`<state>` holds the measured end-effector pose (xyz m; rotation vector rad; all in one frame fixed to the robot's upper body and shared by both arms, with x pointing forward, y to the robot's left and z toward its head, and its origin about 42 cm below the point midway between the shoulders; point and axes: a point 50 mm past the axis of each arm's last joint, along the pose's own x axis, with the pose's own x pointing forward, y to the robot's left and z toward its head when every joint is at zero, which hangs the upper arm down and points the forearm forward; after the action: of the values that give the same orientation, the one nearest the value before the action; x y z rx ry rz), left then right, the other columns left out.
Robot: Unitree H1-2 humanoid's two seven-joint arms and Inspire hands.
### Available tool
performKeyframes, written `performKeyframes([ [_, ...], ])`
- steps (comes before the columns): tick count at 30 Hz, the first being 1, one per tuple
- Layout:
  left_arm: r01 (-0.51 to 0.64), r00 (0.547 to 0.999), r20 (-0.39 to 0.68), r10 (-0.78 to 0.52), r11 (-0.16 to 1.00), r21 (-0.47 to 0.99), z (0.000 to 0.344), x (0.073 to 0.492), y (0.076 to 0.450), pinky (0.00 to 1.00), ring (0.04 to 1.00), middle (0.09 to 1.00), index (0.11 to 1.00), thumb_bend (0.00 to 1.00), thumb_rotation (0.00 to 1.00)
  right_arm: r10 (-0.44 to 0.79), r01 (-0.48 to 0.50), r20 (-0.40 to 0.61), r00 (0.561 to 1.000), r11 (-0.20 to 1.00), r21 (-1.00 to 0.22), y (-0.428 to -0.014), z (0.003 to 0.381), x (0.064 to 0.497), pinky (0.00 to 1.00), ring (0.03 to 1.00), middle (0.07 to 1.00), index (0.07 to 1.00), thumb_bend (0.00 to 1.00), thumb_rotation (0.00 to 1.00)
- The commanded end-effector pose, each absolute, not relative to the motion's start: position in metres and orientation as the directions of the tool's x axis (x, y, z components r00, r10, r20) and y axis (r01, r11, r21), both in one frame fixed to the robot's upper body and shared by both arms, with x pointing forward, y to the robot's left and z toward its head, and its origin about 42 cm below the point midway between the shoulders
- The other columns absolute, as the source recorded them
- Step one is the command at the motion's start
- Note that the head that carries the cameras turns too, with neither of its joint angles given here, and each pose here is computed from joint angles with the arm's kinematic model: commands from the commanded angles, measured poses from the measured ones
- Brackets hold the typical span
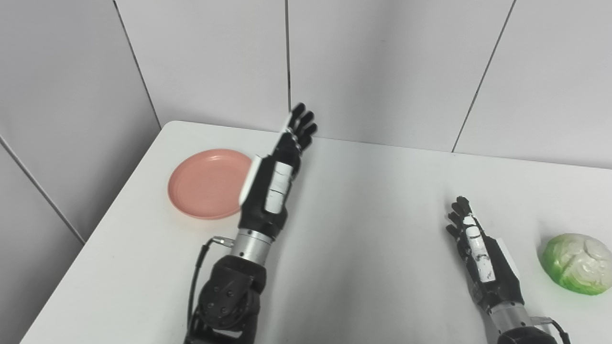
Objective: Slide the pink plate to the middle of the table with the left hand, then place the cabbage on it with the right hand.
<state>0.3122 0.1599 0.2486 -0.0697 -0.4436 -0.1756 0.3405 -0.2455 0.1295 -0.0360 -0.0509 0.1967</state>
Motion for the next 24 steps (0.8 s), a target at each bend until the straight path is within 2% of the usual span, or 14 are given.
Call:
performKeyframes([
  [1, 0.175, 0.853, 0.501, -0.144, 0.984, -0.017, 0.269, 0.312, 0.167, 1.0, 0.976, 0.992, 0.993, 0.87, 1.0, 0.198, -0.196, 0.035, 0.98, 0.979, -0.052, -0.251, 0.129, 0.341, 1.0, 1.0, 1.0, 1.0, 0.09, 1.0],
  [7, 0.057, 0.821, 0.569, -0.046, 0.998, -0.001, 0.273, 0.318, 0.193, 0.97, 0.944, 0.965, 0.966, 0.87, 1.0, 0.197, -0.193, 0.044, 0.979, 0.979, -0.069, -0.253, 0.128, 0.343, 1.0, 1.0, 1.0, 1.0, 0.08, 1.0],
  [14, -0.016, 0.809, 0.587, 0.028, 1.0, -0.025, 0.283, 0.319, 0.228, 1.0, 0.993, 0.999, 1.0, 0.87, 1.0, 0.194, -0.192, 0.023, 0.981, 0.98, -0.056, -0.254, 0.129, 0.344, 1.0, 1.0, 1.0, 1.0, 0.09, 1.0],
  [24, -0.164, 0.771, 0.613, 0.172, 0.984, -0.069, 0.283, 0.319, 0.268, 0.97, 0.973, 0.983, 0.984, 0.84, 1.0, 0.198, -0.195, 0.038, 0.979, 0.978, -0.071, -0.257, 0.127, 0.344, 1.0, 1.0, 1.0, 1.0, 0.1, 1.0],
])
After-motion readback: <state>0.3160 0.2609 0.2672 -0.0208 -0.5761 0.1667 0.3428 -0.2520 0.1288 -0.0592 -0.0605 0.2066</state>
